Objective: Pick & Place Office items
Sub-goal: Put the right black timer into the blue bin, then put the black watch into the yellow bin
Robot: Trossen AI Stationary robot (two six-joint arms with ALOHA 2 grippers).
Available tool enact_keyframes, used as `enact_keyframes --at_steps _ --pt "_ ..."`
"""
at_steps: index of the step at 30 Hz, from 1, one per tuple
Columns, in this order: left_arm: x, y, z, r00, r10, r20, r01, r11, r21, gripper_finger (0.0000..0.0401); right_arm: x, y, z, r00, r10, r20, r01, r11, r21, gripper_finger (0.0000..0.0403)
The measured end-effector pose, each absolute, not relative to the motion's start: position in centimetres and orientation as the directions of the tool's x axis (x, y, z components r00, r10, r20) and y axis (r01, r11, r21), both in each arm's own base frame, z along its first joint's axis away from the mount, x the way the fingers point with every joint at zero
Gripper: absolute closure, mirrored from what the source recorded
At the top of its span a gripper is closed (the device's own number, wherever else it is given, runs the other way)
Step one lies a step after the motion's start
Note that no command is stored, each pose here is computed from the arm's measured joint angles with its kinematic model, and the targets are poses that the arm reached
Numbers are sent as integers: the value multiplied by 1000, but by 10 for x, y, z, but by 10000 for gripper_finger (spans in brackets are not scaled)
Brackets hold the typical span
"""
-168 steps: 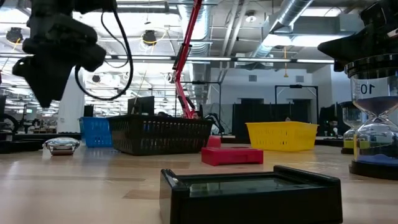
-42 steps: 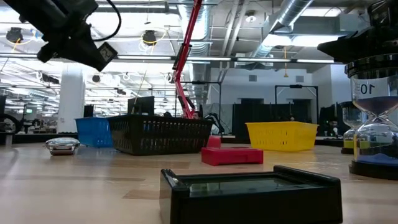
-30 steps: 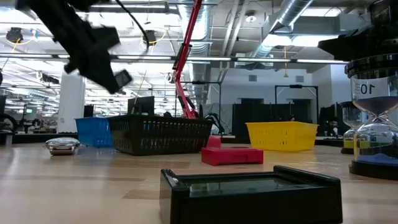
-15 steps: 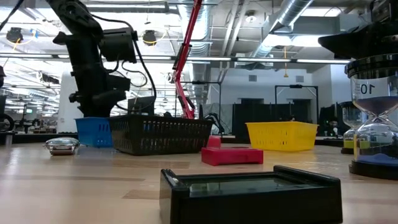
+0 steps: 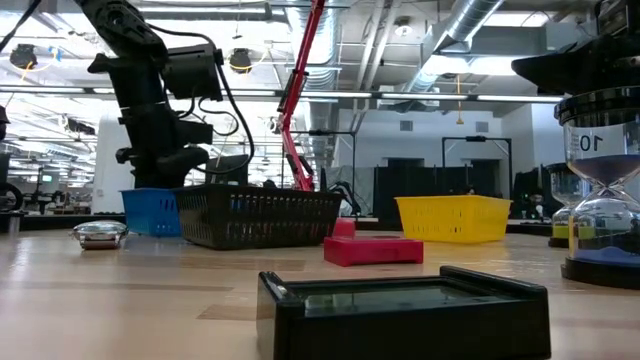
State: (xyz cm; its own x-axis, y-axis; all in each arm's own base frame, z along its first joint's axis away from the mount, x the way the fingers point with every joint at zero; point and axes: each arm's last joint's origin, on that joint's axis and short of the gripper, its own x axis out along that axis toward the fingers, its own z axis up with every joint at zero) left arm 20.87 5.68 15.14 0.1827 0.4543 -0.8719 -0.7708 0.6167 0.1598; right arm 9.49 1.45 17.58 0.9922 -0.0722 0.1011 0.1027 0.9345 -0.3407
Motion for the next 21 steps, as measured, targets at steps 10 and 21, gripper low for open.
enact_keyframes --at_steps 10,21 --pt "213 58 153 228 465 -856 -778 615 126 262 95 14 176 992 -72 101 102 939 -328 403" --pt "216 57 153 258 442 -859 -774 626 90 272 95 14 176 992 -72 101 102 940 -325 403"
